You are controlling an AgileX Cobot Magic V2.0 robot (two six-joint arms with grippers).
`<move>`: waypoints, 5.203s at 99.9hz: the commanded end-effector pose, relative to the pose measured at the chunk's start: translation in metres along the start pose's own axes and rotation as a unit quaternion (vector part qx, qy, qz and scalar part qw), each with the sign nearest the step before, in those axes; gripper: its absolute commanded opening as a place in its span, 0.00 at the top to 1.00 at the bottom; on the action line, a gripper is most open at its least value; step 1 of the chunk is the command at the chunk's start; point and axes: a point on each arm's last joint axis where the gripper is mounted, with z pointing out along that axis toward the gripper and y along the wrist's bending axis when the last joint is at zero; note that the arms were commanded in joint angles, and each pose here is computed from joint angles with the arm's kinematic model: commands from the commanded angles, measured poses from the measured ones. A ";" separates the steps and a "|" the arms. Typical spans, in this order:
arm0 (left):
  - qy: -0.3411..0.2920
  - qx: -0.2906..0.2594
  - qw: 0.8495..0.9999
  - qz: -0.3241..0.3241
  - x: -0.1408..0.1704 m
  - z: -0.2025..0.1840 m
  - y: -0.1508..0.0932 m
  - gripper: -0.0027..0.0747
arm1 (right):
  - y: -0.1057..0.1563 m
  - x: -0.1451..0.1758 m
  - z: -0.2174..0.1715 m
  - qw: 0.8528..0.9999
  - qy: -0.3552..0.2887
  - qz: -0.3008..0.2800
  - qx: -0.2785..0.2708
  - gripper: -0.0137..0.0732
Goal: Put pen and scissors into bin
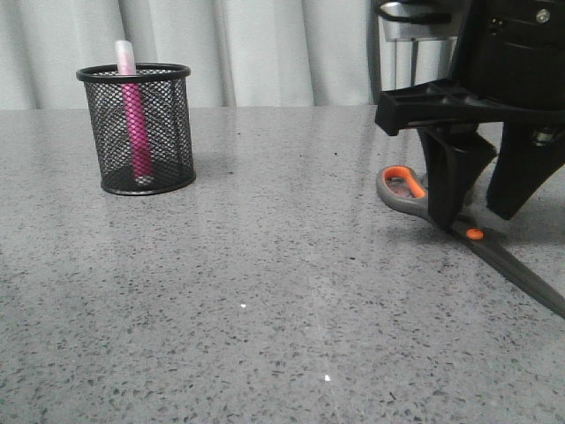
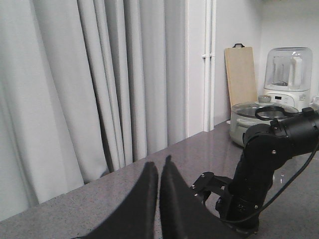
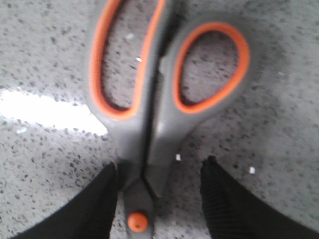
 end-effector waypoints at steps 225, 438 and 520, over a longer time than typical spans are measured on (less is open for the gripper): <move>-0.008 0.007 1.000 -0.007 -0.007 -0.001 -0.001 0.99 | 0.142 -0.130 -0.048 0.776 -0.588 -0.102 -0.207 0.92; 0.169 -0.198 0.965 0.015 0.044 -0.074 0.001 0.99 | -0.068 0.248 -0.176 0.729 -0.665 -0.159 -0.036 0.92; 0.197 -0.257 0.941 0.096 0.052 -0.074 0.016 0.99 | -0.068 0.248 -0.176 0.729 -0.665 -0.159 -0.036 0.92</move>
